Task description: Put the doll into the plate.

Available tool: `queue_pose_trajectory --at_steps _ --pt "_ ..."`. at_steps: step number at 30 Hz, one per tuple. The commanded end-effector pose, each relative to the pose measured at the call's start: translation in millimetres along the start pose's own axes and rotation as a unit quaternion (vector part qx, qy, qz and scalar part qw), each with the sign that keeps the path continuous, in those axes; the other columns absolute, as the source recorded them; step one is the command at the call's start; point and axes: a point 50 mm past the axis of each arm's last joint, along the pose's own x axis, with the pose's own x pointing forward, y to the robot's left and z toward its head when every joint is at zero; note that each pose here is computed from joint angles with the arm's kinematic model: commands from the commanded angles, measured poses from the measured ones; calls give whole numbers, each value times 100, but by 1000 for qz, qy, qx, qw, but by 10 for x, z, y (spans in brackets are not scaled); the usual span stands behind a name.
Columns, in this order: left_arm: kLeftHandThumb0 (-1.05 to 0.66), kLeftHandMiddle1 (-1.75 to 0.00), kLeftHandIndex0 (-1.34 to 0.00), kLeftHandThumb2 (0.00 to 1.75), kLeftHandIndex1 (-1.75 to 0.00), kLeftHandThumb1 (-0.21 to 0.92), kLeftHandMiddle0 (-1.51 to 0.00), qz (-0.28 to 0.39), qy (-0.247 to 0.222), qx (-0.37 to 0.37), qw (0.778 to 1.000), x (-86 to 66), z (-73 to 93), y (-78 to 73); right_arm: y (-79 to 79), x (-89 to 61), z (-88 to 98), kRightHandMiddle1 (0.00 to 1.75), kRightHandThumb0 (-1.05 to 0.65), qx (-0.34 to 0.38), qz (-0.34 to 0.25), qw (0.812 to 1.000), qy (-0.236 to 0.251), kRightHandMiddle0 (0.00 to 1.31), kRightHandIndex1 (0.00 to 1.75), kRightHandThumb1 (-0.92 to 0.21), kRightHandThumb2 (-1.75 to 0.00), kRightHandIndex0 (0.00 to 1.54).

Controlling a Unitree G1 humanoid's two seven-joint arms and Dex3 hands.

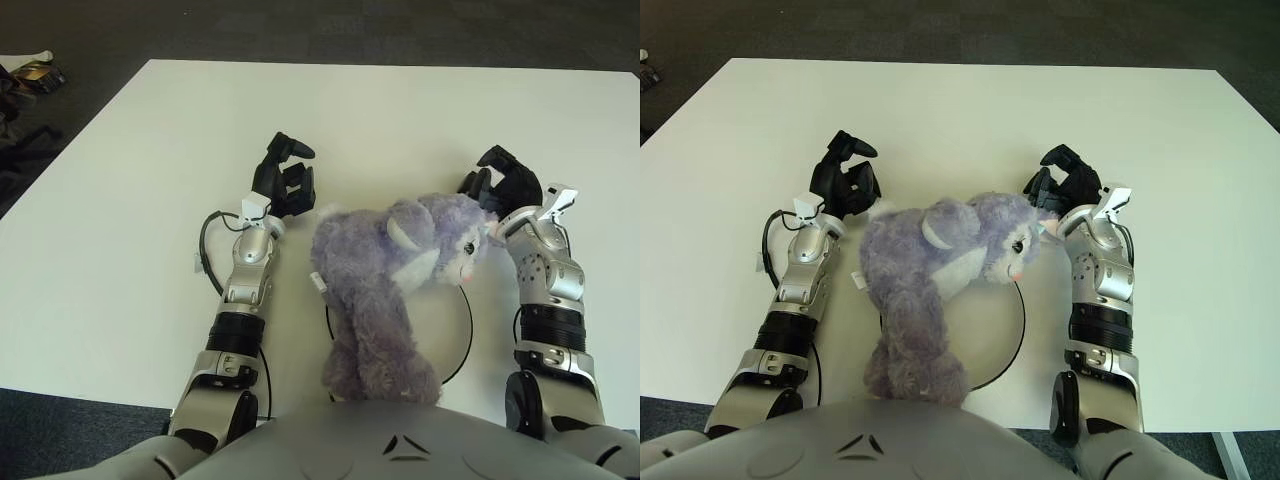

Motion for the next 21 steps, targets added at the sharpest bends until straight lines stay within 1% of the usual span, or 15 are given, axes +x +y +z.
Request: queue_pose_trajectory --at_steps 1,6,13,18,20,21 --pt "-39 -175 -35 87 -175 66 -98 12 43 1 999 -181 -207 45 -55 -45 -150 172 -1 -14 -14 999 25 72 175 7 -175 86" --pt "-39 -175 -35 87 -175 66 -99 12 45 -4 999 -185 -206 43 -82 -46 -201 173 -1 -28 -25 999 21 71 175 7 -175 87" --pt "-39 -175 -35 87 -175 66 -100 11 42 -5 999 -184 -205 42 -97 -31 -247 172 -1 -29 -24 999 11 71 175 7 -175 88" --pt "-39 -175 -35 88 -175 66 -100 11 42 -5 999 -185 -207 42 -106 -19 -296 171 -1 -6 -11 1000 4 71 175 7 -175 88" --pt "-39 -175 -35 88 -175 66 -101 11 43 -7 999 -186 -208 41 -119 -13 -340 172 -1 15 -5 1000 5 70 175 7 -175 88" --pt "-39 -175 -35 88 -175 66 -101 11 43 -8 999 -187 -210 40 -158 -2 -407 172 -1 19 -10 1000 7 70 175 7 -175 88"
